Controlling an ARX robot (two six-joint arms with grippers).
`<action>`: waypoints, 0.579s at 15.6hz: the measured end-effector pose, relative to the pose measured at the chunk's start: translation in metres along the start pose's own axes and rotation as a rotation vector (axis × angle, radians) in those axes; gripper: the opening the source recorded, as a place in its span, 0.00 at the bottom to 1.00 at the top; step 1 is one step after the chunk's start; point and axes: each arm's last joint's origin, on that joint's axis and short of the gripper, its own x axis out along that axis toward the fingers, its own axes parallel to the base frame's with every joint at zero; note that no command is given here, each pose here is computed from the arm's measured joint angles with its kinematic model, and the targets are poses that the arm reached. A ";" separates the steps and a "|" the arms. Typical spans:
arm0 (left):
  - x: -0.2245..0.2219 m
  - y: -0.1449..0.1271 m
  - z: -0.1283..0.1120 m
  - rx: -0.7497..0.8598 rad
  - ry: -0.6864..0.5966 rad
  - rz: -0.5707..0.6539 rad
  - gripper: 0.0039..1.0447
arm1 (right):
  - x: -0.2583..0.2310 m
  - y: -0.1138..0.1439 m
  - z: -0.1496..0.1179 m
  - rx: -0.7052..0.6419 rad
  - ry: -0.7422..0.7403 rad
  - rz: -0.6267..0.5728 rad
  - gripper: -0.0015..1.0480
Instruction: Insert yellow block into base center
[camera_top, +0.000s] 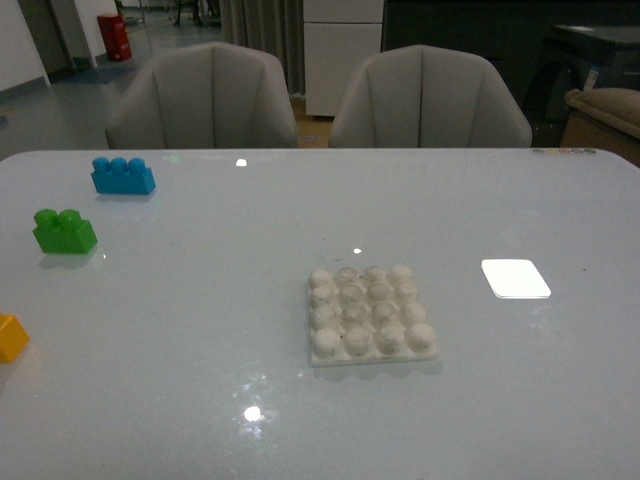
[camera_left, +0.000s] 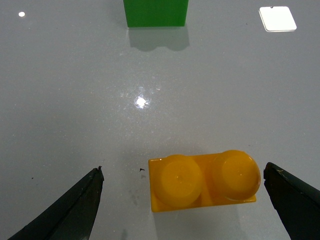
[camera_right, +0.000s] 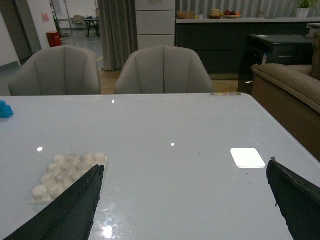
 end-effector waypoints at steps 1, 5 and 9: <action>0.002 0.001 -0.001 -0.015 0.004 -0.008 0.94 | 0.000 0.000 0.000 0.000 0.000 0.000 0.94; 0.008 -0.001 -0.006 -0.028 0.010 -0.018 0.94 | 0.000 0.000 0.000 0.000 0.000 0.000 0.94; 0.013 -0.001 -0.010 -0.040 0.012 -0.016 0.94 | 0.000 0.000 0.000 0.000 0.000 0.000 0.94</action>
